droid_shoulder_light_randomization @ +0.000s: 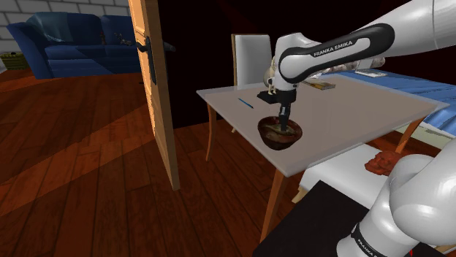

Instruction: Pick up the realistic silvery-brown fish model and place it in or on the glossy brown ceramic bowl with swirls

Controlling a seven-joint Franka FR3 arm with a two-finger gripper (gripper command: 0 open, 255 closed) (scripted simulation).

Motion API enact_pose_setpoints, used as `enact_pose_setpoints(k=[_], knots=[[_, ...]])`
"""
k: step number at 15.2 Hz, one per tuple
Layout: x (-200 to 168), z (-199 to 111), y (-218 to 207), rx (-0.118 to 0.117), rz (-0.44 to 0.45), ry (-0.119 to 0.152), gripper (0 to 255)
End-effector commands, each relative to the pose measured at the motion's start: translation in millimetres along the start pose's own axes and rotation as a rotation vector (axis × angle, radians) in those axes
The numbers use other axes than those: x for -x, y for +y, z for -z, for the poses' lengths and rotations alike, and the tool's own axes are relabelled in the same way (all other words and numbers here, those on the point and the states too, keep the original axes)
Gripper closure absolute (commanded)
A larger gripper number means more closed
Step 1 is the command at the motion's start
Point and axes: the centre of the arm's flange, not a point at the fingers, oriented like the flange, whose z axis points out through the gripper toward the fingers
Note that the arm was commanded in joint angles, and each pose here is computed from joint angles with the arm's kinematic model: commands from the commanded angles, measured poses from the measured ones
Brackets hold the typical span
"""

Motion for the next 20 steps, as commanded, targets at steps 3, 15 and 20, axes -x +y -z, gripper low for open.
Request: enact_pose_setpoints(k=[3,15,20], knots=[[-0.9,-3.6,-1.1,-0.003,0.002,-0.005,255],[-1.2,46.4,-1.0,-0.003,0.002,-0.005,0],[-1.2,46.4,-1.0,-0.003,0.002,-0.005,0]])
